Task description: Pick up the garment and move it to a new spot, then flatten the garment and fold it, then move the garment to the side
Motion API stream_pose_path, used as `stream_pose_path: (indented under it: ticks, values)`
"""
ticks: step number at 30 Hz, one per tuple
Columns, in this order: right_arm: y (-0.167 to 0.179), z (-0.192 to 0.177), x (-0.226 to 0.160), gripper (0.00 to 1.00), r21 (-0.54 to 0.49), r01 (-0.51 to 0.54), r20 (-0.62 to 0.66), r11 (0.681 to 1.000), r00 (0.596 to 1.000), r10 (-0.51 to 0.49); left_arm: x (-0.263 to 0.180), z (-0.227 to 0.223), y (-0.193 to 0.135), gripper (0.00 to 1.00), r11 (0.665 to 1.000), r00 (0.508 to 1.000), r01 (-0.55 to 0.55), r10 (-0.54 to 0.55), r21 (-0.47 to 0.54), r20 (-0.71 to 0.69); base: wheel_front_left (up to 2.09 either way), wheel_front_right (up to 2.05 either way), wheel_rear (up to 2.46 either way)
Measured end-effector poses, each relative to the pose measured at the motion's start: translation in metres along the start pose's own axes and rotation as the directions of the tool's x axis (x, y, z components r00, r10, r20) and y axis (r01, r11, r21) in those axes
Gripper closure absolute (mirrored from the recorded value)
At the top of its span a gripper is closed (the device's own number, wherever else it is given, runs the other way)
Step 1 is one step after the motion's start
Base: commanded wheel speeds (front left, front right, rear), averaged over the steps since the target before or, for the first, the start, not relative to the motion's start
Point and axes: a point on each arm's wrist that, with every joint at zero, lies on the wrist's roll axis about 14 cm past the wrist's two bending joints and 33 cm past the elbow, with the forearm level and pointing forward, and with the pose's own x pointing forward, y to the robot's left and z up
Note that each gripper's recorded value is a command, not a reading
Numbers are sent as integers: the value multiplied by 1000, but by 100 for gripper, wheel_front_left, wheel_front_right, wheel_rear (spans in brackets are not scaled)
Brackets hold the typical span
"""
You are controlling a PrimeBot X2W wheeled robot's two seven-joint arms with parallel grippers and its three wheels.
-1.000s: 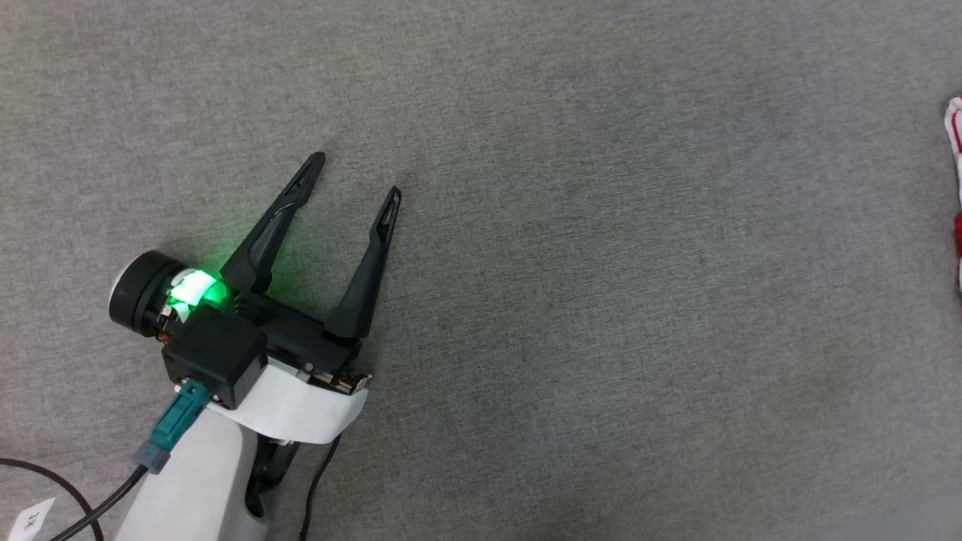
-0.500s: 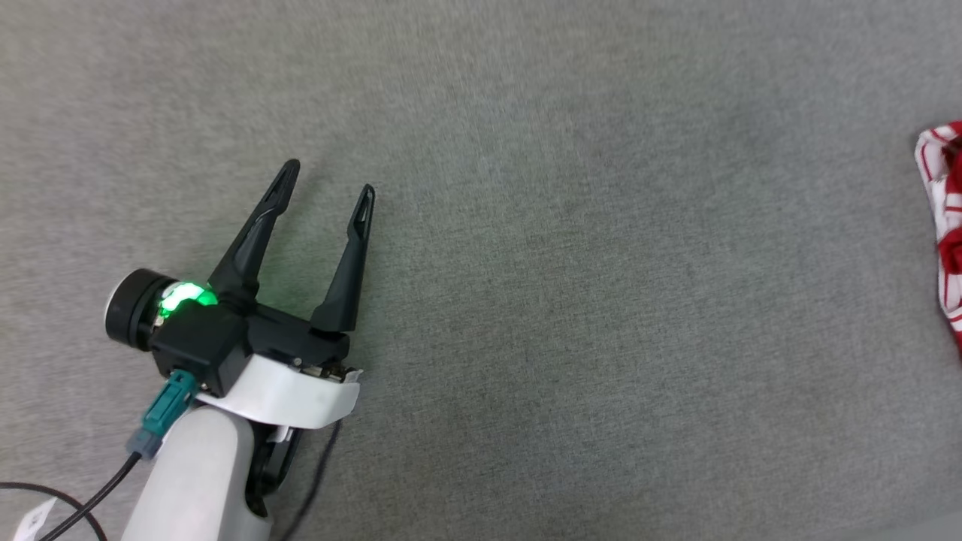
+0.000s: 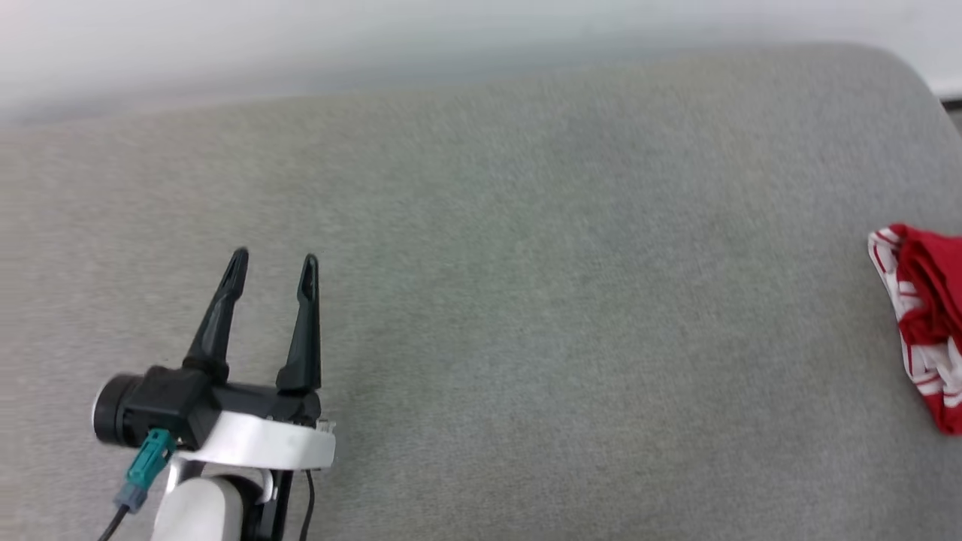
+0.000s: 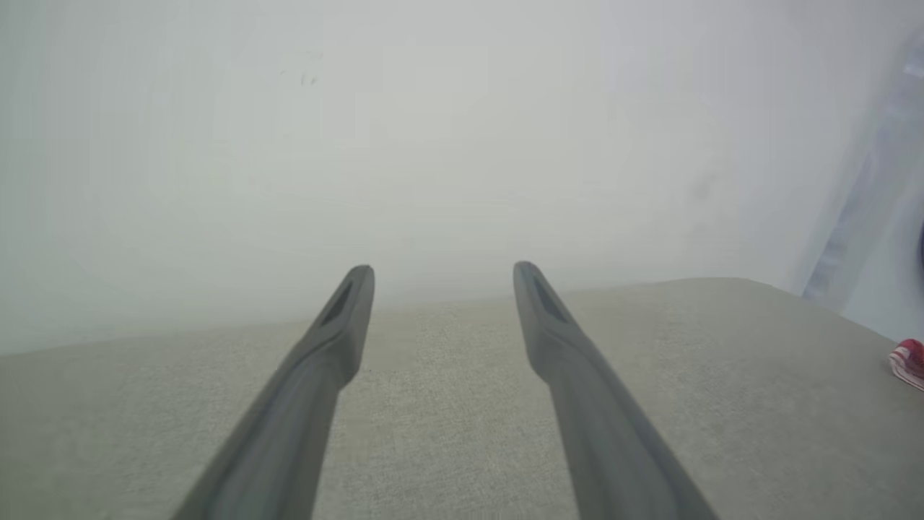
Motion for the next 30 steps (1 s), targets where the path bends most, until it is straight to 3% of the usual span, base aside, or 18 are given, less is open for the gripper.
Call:
stream_pose_path:
  ticks: [2, 6, 11, 20, 30]
  values:
    - [33, 23, -23, 0, 130, -48, 107, 990, 994, 34, -25, 13, 10, 0, 998, 998, -63, 63, 14, 6, 0, 0, 0]
    - [66, 19, -47, 0, 227, -97, 118, 969, 990, 71, -47, 21, 16, 0, 994, 994, -109, 109, 25, 7, 0, 0, 0]
    - [110, 11, -74, 0, 369, -157, 115, 916, 986, 122, -73, 27, 28, 0, 984, 985, -174, 174, 34, 3, 0, 0, 0]
    - [149, -13, -96, 0, 467, -178, 87, 866, 984, 155, -95, 26, 35, 0, 974, 976, -217, 219, 67, -14, 0, 0, 0]
    - [160, -19, -104, 0, 462, -188, 79, 867, 982, 171, -98, 26, 33, 0, 973, 975, -221, 222, 59, -11, 0, 0, 0]
